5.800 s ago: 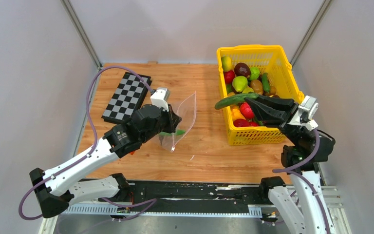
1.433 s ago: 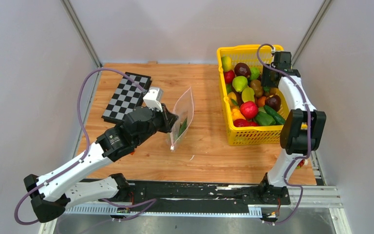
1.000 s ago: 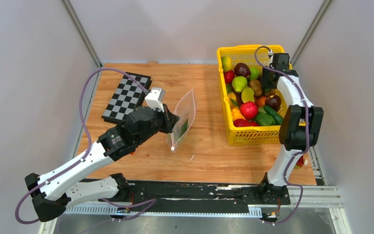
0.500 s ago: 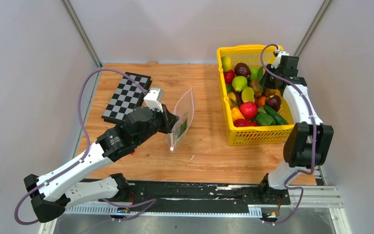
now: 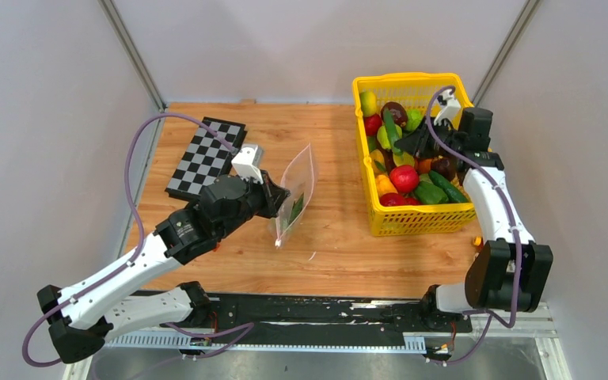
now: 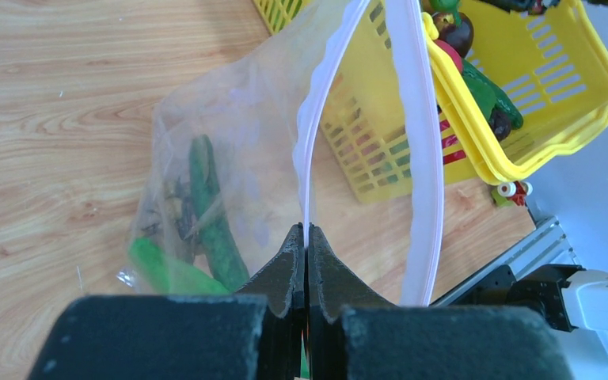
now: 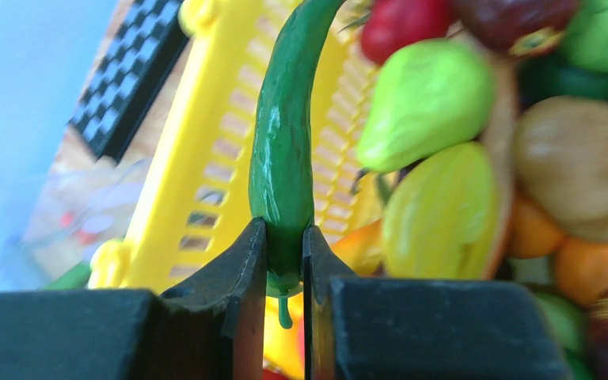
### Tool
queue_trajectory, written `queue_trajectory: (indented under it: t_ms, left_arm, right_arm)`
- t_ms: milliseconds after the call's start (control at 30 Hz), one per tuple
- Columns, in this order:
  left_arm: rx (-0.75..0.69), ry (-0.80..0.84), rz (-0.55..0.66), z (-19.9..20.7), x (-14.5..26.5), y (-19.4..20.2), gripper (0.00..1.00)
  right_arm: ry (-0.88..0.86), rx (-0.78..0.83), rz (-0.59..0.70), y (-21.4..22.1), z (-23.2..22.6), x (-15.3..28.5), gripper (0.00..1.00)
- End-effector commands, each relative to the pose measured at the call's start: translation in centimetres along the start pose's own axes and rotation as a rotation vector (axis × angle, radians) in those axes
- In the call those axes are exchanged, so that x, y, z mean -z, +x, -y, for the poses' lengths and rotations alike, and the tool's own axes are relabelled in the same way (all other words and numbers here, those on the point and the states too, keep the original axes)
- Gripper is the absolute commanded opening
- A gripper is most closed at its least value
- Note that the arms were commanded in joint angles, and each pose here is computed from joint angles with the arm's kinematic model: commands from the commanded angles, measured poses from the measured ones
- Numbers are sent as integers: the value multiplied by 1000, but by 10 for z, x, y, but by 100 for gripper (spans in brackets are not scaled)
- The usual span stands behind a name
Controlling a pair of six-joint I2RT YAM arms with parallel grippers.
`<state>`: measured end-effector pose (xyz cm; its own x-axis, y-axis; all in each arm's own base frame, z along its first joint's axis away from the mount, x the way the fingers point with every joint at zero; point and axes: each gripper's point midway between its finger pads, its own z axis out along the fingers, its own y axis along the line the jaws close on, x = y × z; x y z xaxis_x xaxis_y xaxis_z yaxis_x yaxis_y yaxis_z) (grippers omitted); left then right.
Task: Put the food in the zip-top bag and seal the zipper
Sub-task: Place the fake vegetable in the zipper food storage bag.
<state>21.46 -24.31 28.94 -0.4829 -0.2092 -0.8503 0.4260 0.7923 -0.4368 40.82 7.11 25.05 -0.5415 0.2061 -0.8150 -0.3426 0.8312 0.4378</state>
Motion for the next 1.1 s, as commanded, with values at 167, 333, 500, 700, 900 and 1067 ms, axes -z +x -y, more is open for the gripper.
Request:
queue_trajectory:
  t_ms: [167,333,500,700,900,1067]
  left_arm:
    - [24,34,28,10,-3,-9,0]
    - [25,40,33,12,-4,-11,0]
    - [26,45,35,13,-5,-12,0]
    - [26,44,38,13,-3,-12,0]
    - [64,-8,74,4,-4,-17,0]
    - [90,-65,120,-6,-4,-26,0]
  right_arm:
    - [-518,205,98,-17,-125,73,0]
    - [-705,320,70,-7,-173,108,0]
    - [-836,459,43,7,-219,138,0]
    - [-847,588,18,23,-250,157,0]
    - [-706,622,-129,45,-255,149,0]
    - [-558,604,-307,72,-249,137,0]
